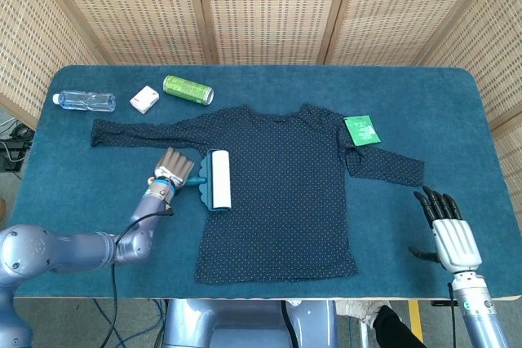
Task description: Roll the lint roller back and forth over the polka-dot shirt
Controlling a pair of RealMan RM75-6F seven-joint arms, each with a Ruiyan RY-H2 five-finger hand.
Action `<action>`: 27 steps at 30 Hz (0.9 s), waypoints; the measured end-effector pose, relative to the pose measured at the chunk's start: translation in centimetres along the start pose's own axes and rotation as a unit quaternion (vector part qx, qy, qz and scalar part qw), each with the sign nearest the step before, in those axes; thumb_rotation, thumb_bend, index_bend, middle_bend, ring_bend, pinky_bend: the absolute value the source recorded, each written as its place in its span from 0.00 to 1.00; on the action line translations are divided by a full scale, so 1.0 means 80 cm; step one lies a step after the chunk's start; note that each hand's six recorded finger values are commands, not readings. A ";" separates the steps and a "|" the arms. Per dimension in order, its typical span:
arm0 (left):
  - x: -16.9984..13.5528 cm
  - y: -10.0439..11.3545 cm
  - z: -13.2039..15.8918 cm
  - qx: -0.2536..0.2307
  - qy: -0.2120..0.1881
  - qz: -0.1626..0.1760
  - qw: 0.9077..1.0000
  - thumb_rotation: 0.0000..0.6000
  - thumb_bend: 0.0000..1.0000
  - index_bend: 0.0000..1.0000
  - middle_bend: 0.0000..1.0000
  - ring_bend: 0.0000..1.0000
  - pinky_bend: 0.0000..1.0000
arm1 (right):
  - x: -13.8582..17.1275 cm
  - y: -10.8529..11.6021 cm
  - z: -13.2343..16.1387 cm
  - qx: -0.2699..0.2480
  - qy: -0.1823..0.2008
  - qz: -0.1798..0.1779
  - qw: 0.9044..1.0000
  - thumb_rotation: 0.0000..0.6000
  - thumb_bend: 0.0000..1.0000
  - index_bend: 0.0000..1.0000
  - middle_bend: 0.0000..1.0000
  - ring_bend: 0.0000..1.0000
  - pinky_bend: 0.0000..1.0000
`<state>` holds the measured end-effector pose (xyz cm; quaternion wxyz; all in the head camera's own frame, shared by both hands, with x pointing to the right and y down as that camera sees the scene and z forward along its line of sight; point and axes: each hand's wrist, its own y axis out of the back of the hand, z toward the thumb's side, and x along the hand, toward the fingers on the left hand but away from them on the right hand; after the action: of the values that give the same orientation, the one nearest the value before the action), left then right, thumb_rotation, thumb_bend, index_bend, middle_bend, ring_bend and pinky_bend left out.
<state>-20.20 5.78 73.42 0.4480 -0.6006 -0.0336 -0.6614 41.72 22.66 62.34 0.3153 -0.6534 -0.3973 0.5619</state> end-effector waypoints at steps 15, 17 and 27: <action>0.009 0.084 0.096 -0.003 -0.013 0.027 1.000 1.00 0.66 0.89 0.82 0.71 0.70 | -0.004 0.001 -0.012 -0.006 -0.014 0.002 1.000 1.00 0.03 0.00 0.00 0.00 0.00; 0.008 0.092 0.106 -0.007 -0.014 0.030 0.999 1.00 0.66 0.89 0.82 0.71 0.70 | -0.004 0.001 -0.012 -0.006 -0.013 0.001 1.000 1.00 0.03 0.00 0.00 0.00 0.00; 0.004 0.094 0.112 -0.013 -0.002 0.019 1.000 1.00 0.66 0.89 0.82 0.71 0.70 | -0.002 0.002 -0.009 -0.006 -0.010 -0.001 1.000 1.00 0.03 0.00 0.00 0.00 0.00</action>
<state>-8.59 6.34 72.45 0.4522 -0.6080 -0.0143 -0.6524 42.47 22.50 62.38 0.3082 -0.6496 -0.4039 0.5656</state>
